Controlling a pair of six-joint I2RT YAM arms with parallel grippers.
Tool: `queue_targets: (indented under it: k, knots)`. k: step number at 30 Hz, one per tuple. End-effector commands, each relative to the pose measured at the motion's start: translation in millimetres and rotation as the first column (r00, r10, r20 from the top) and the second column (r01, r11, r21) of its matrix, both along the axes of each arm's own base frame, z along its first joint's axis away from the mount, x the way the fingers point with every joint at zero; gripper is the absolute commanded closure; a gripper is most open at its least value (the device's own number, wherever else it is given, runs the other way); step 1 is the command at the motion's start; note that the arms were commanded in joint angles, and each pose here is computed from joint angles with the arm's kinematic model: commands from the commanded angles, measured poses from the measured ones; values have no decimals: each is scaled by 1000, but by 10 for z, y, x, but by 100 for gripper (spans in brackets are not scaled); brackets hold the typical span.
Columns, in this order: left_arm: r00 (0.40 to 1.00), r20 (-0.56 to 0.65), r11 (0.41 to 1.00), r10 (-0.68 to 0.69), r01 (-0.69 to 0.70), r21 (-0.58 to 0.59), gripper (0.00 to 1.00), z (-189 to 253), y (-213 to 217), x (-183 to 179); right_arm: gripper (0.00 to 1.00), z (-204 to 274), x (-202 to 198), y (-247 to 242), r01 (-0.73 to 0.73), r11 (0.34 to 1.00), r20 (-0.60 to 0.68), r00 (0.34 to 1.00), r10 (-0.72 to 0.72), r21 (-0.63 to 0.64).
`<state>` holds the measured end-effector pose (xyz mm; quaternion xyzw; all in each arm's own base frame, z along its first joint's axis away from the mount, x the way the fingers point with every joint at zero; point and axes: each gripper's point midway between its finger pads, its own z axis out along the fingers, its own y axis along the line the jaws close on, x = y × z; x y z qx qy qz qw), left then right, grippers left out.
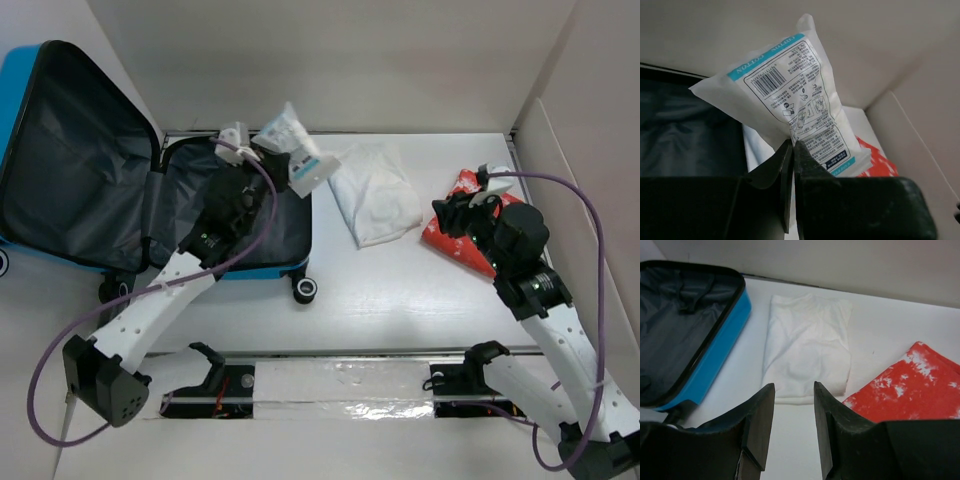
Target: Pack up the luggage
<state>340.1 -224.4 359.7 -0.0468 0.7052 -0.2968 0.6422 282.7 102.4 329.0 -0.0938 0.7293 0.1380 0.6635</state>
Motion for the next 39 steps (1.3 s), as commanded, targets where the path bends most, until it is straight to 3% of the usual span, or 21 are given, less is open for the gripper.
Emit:
queue_targets:
  k: [1, 2, 3, 4, 5, 7, 8, 10, 12, 13, 14, 16, 17, 18, 23, 25, 28, 29, 31, 35, 39]
  knots:
    - [990, -95, 994, 109, -110, -9, 100, -424, 397, 277, 57, 210, 25, 117, -63, 998, 43, 997, 62, 17]
    - [985, -117, 991, 129, -133, -28, 100, -495, 505, 337, 57, 215, 16, 119, -64, 998, 43, 997, 63, 22]
    - [967, -175, 979, 186, -197, -51, 89, -709, 725, 442, 56, 179, 11, 117, -63, 998, 38, 997, 61, 27]
    - [956, -204, 973, 209, -225, -56, 76, -830, 822, 481, 56, 194, 3, 150, -73, 997, 50, 996, 71, 38]
    - [944, -233, 965, 235, -255, -57, 48, -943, 914, 506, 56, 173, -8, 156, -76, 996, 49, 996, 74, 46]
    - [916, -290, 948, 278, -310, -71, 27, -1226, 1085, 495, 55, 123, -42, 129, -68, 997, 38, 997, 67, 41]
    - [921, -282, 947, 268, -305, -97, 22, -1227, 1071, 482, 54, 113, -42, 97, -51, 998, 35, 998, 50, 40]
    - [926, -267, 942, 268, -311, -131, 23, -1227, 1121, 402, 54, 75, -52, 61, -34, 999, 33, 999, 33, 37]
    - [951, -206, 948, 233, -269, -171, 32, -1047, 1084, 339, 57, 38, -45, 41, -24, 999, 28, 999, 23, 28]
    - [969, -178, 962, 172, -205, -182, 37, -969, 881, 274, 70, -3, -38, 35, -19, 1000, 18, 1000, 18, 24]
    - [978, -156, 971, 138, -165, -171, 55, -912, 753, 245, 78, -29, -31, 33, -16, 1000, 11, 1000, 15, 24]
    - [987, -156, 986, 48, -72, -153, 75, -812, 386, 247, 96, -31, -12, 47, -15, 999, 19, 1000, 14, 44]
    - [985, -171, 993, -35, 14, -119, 96, -857, 43, 118, 99, -96, 2, 53, -14, 999, 10, 1000, 14, 43]
    - [981, -182, 994, -69, 52, -97, 100, -879, -193, 146, 100, -109, 11, 58, -14, 999, 7, 1000, 14, 46]
    - [956, -259, 990, -139, 141, -12, 100, -1165, -1050, 84, 100, -100, -11, -19, 25, 999, 5, 1000, -25, 48]
    - [944, -290, 987, -156, 162, -2, 100, -1296, -1395, 119, 94, -98, -38, -65, 43, 998, 7, 999, -43, 45]
    - [937, -340, 996, -82, 92, 14, 77, -1511, -1627, 280, 83, -61, -104, -178, 88, 995, 14, 996, -88, 36]
    - [933, -355, 997, -58, 74, 31, 63, -1594, -1663, 293, 79, -41, -120, -204, 98, 994, 20, 995, -99, 37]
    - [920, -388, 997, 59, -39, 61, 56, -1843, -1665, 494, 72, -18, -170, -231, 99, 995, 24, 995, -100, 25]
    - [829, -513, 973, 222, -159, 165, 52, -2392, -1536, 628, 68, -29, -240, -253, 96, 995, 19, 995, -96, 16]
    - [765, -586, 963, 268, -193, 188, 49, -2737, -1499, 618, 68, -29, -294, -226, 71, 997, 28, 997, -72, 23]
